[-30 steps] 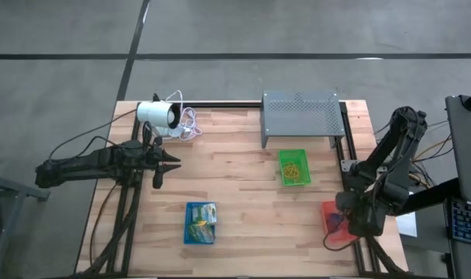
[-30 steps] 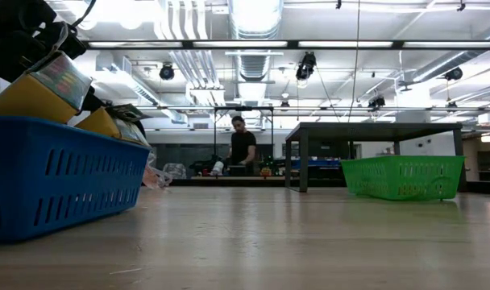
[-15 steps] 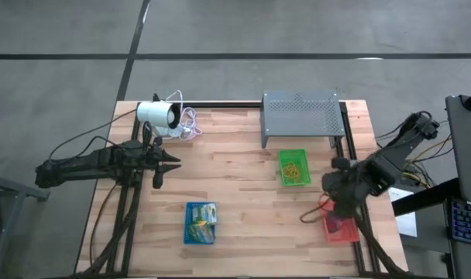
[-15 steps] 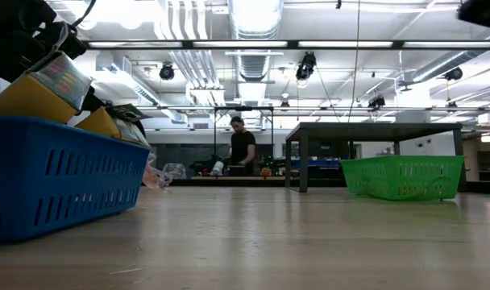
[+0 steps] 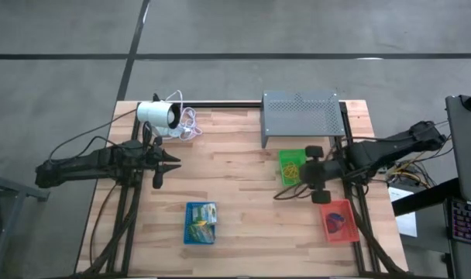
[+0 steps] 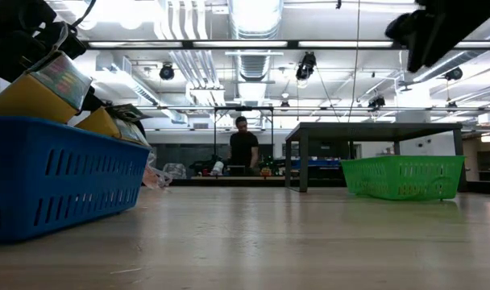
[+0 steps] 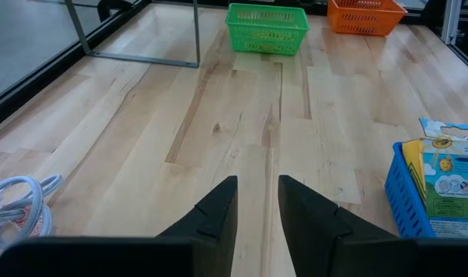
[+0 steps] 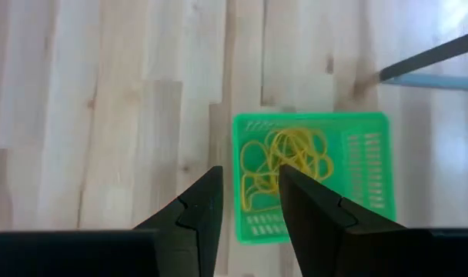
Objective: Pick & Place Office Desk Supplies
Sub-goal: Put the green bin on the shelf
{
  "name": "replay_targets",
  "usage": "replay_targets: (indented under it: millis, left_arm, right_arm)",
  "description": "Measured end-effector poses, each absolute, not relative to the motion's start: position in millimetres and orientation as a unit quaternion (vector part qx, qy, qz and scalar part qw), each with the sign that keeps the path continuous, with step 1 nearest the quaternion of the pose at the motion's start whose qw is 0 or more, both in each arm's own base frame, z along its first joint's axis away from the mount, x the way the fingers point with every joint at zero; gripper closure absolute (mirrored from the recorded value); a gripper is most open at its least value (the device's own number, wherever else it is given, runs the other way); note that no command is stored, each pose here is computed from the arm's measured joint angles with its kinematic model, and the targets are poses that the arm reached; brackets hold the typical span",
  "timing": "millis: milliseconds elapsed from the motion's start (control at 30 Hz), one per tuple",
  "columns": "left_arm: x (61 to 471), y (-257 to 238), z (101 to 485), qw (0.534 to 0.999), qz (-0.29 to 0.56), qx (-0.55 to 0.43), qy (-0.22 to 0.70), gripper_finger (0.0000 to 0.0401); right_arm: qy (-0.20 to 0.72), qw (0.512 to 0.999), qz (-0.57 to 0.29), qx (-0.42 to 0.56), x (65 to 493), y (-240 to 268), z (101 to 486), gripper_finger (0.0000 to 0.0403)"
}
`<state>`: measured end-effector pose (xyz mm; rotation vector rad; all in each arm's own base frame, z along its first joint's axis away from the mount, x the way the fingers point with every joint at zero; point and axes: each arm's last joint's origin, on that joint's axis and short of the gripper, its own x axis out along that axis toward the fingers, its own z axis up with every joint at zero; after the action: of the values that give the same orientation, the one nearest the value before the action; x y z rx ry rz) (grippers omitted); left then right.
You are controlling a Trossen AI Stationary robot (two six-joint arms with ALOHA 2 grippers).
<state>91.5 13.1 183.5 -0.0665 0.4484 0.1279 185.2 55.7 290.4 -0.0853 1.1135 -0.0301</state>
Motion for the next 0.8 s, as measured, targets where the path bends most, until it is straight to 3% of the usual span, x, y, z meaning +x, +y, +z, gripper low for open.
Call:
replay_targets:
  millis: [600,800]
  left_arm:
    - [91.5,13.1,183.5,0.972,0.063,-0.033,0.222,0.0303]
    - [91.5,13.0,183.5,0.972,0.063,-0.033,0.222,0.0303]
  right_arm:
    - [0.666,0.741,0.007,-0.09,231.6,67.4,218.6,0.025]
    - [0.674,0.733,-0.003,-0.096,240.7,69.8,203.6,0.025]
